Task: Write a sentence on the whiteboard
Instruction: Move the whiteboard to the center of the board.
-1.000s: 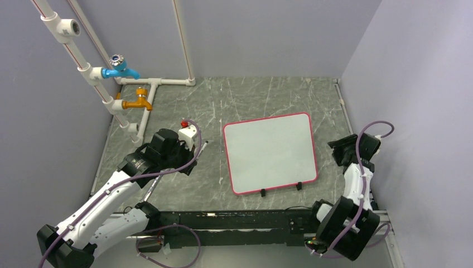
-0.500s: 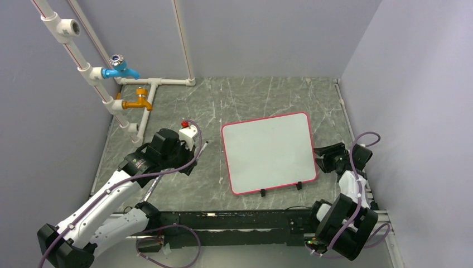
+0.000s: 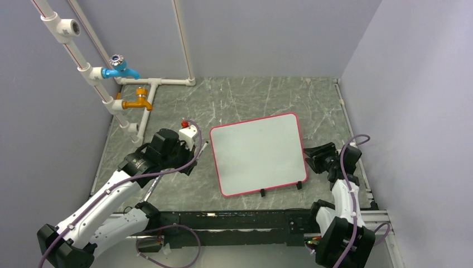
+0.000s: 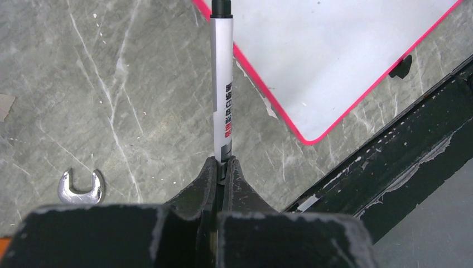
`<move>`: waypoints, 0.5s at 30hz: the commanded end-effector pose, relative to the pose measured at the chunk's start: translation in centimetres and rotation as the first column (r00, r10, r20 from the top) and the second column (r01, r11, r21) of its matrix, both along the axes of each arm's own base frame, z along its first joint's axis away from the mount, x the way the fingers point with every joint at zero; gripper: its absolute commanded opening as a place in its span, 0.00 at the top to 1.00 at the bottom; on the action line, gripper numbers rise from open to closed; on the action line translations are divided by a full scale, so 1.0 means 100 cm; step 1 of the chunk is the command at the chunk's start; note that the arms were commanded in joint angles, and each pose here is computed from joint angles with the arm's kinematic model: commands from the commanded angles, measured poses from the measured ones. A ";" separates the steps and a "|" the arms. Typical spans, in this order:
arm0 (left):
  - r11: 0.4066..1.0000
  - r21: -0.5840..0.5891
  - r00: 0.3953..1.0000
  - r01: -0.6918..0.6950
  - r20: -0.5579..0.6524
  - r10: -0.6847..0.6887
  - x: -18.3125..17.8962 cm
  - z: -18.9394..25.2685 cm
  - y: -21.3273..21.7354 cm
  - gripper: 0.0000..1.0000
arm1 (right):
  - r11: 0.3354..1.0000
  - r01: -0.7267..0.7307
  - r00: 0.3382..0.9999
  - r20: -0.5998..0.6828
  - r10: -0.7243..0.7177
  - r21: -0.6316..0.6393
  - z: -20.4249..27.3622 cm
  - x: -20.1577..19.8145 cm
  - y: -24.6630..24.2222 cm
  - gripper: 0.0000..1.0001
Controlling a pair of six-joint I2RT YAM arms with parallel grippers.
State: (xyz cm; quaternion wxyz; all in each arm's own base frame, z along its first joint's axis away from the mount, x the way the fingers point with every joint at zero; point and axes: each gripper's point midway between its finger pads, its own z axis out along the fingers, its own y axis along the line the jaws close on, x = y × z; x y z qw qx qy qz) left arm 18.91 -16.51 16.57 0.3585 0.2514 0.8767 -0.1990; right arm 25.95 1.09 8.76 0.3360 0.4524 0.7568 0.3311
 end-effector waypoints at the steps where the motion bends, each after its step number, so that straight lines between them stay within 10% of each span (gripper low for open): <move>1: 1.000 -0.019 0.999 0.009 0.053 -0.008 0.005 0.010 -0.003 1.00 | 1.000 -0.002 0.999 -0.046 0.003 0.021 -0.015 -0.010 0.013 0.50; 15: 1.000 -0.028 0.997 -0.001 0.073 0.003 0.003 0.014 -0.003 1.00 | 0.966 0.081 0.995 -0.031 -0.092 -0.247 0.016 0.014 -0.040 0.44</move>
